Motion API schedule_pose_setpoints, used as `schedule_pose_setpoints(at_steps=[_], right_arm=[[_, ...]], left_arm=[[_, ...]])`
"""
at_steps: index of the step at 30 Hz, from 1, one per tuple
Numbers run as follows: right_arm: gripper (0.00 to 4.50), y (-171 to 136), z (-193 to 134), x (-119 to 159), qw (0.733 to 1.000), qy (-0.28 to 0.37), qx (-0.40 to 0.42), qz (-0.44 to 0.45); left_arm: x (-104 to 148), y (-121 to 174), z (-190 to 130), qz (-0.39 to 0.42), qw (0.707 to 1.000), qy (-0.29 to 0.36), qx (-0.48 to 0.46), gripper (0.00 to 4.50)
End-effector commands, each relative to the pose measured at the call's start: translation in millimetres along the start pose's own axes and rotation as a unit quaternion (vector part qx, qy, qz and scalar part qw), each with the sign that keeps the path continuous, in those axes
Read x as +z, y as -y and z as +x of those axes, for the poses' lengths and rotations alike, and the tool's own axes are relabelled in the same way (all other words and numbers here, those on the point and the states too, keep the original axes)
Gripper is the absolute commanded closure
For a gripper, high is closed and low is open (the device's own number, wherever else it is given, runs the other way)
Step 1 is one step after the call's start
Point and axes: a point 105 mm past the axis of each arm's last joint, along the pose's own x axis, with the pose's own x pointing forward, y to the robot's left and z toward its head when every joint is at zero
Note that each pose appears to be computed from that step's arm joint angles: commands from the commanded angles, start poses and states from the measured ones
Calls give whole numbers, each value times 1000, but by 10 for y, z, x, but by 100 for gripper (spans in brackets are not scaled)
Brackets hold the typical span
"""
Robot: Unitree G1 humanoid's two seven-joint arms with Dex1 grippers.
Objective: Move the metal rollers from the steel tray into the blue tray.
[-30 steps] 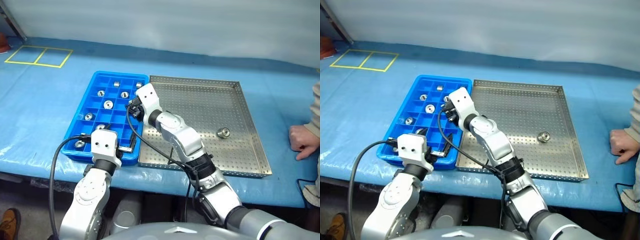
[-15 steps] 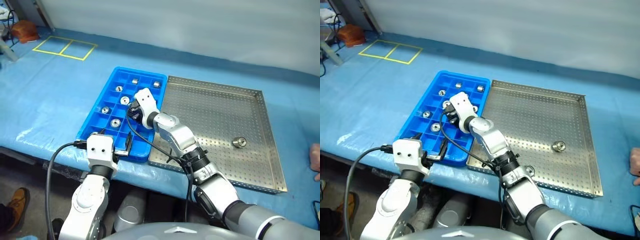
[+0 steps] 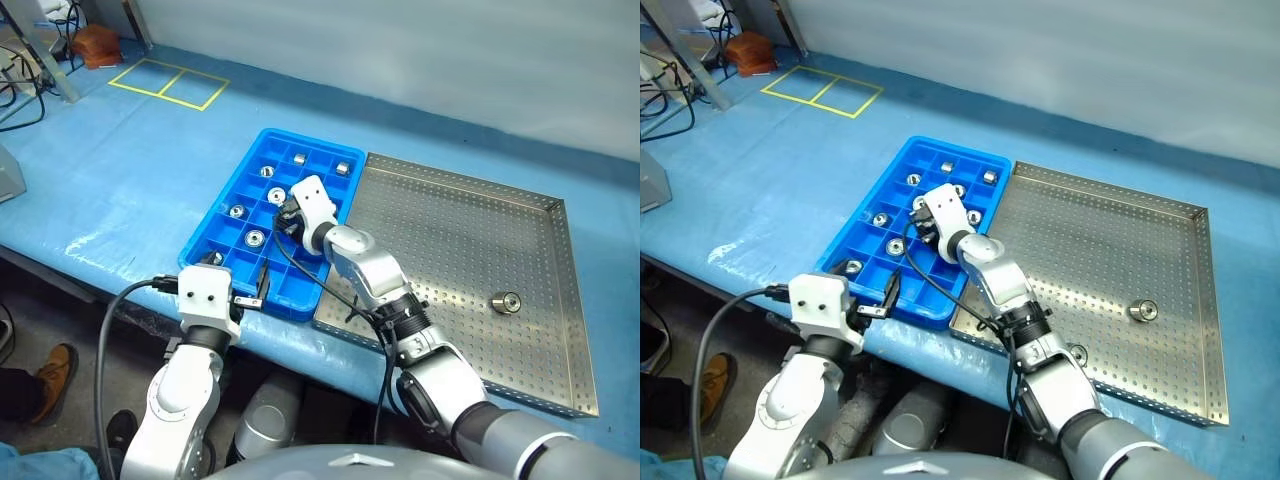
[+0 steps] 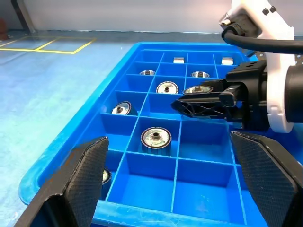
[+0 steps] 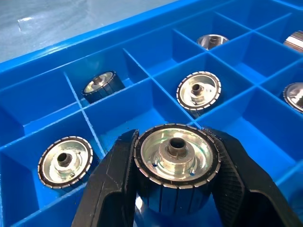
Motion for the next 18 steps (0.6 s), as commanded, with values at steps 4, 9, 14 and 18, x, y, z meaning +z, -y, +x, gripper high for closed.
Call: schedule_pose_setpoints(at_steps=[4, 9, 14, 18], right_arm=[[153, 43, -94, 125, 1000, 22, -6, 6], [2, 52, -187, 226, 999, 40, -16, 8], [2, 275, -437, 354, 995, 67, -70, 23], [2, 625, -767, 281, 985, 61, -160, 29]], left_arm=[[74, 67, 22, -3, 1000, 17, -23, 0], [67, 119, 66, -3, 999, 16, -44, 0], [73, 201, 124, -7, 997, 18, -75, 0], [71, 439, 121, -2, 986, 20, -165, 0]])
